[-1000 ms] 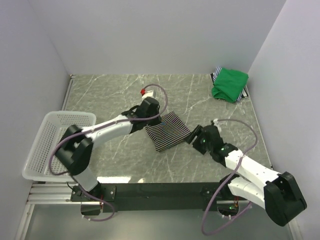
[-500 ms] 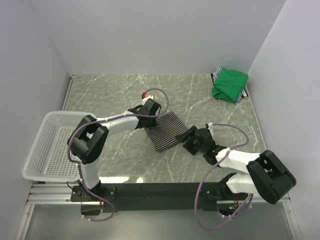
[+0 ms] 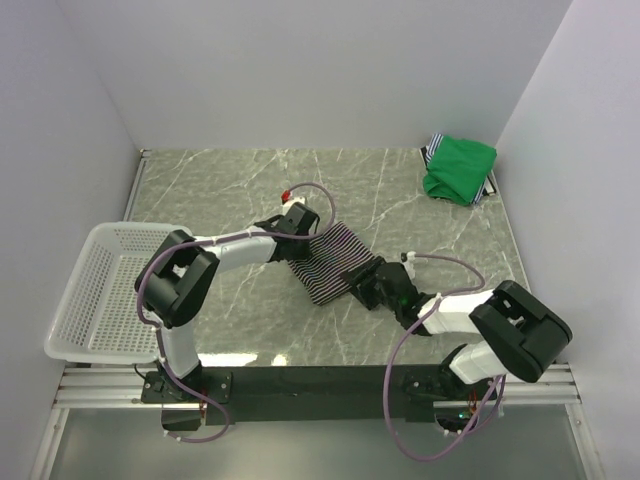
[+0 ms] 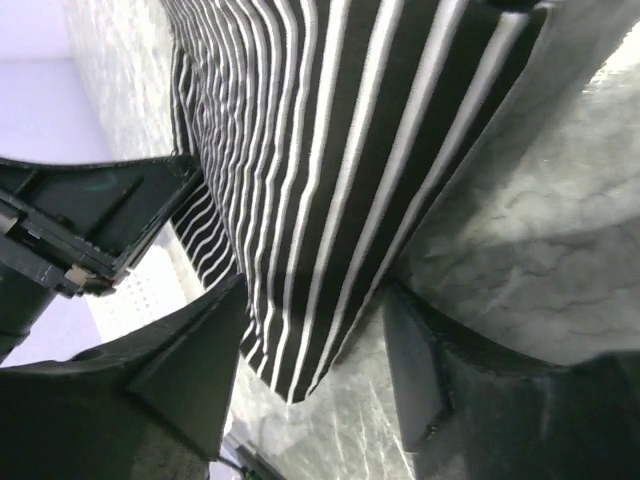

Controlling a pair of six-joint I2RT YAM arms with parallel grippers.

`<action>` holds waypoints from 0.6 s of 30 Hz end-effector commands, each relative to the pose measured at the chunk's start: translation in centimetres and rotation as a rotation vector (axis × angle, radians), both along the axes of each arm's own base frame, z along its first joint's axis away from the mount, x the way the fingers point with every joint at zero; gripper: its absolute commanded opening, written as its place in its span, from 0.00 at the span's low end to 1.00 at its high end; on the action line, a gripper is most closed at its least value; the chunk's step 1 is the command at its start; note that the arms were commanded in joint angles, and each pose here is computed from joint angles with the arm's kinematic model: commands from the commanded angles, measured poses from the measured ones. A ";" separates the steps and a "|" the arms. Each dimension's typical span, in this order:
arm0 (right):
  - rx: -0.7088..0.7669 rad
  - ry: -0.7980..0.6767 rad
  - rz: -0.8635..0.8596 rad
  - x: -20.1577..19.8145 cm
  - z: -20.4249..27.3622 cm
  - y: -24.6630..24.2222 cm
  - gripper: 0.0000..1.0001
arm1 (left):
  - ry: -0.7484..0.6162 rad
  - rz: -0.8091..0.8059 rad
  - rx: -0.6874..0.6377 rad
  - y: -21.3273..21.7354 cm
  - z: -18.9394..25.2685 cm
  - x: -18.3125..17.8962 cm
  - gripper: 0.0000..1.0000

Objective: Fold and stack the tank tops
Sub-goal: Neatly place the folded tank top to the corner

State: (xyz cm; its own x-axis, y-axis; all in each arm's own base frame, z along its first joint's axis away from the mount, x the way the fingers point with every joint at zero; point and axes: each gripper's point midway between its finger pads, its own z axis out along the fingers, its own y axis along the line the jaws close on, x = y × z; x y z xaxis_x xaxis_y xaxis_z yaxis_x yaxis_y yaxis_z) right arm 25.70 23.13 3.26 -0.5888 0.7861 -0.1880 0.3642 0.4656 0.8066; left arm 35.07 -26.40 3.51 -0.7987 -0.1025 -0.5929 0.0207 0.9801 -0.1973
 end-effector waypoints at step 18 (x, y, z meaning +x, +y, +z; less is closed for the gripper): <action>-0.441 0.092 0.050 3.2 -4.0 -2.8 0.00 | -0.057 -0.079 -0.243 -2.2 8.5 0.4 0.20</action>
State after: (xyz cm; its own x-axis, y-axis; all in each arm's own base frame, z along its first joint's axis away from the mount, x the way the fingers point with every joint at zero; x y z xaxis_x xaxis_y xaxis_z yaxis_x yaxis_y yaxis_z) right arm 29.37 22.99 1.61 -0.6142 0.7030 -0.3585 0.3711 0.6582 0.6550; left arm 34.69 -27.76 7.98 -0.8040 -0.1599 -0.5727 0.0723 0.9297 -0.3611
